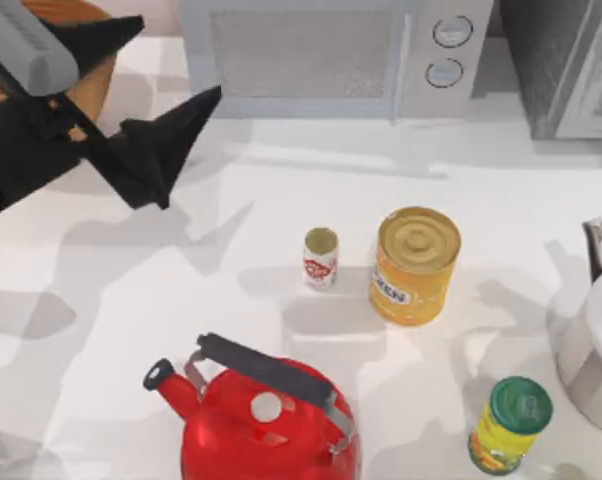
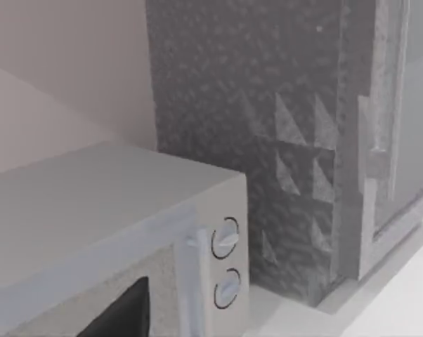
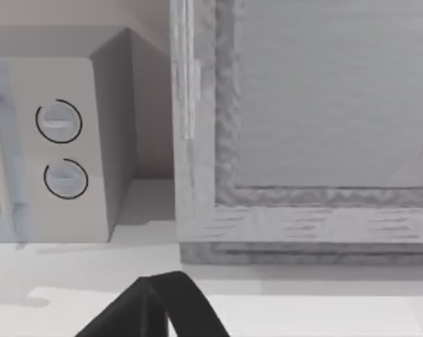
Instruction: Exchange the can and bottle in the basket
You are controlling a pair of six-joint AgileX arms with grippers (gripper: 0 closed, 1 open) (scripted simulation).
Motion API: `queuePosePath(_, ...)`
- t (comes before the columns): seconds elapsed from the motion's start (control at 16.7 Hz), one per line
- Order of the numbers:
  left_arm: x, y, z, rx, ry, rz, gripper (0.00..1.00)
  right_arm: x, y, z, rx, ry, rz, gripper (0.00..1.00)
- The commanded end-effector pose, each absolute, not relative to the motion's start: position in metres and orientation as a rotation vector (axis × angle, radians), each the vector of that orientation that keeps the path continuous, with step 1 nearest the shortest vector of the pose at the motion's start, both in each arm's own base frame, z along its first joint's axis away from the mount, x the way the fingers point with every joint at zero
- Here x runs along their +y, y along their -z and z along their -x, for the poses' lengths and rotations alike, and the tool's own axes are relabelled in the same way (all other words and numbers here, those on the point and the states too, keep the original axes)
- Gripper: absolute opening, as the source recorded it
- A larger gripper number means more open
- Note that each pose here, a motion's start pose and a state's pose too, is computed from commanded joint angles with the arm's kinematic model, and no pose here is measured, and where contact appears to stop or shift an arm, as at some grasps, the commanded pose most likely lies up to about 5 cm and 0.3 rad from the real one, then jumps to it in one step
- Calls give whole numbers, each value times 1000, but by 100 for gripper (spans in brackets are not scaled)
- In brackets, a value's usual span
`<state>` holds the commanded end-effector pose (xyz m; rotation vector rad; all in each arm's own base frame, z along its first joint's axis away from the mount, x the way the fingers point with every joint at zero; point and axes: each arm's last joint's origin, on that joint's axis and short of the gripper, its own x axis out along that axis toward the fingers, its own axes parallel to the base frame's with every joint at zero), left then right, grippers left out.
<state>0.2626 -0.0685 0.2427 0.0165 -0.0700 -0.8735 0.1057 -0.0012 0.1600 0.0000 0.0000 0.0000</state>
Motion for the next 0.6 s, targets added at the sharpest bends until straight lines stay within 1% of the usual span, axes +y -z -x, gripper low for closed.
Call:
queuePosePath(0.12,-51,-258,-219,-101,728,-21,100,-1,-160,-106,0,0,0,100)
queuePosePath(0.24,-36,-257,-179,-120,580,-21,100,-1,-160,-106,0,0,0,100)
queuePosePath(0.42,-20,-233,-135,-117,367,-13,100,-1,-160,-106,0,0,0,100)
queuePosePath(0.6,-10,-199,-114,-76,183,-5,100,-1,-160,-106,0,0,0,100)
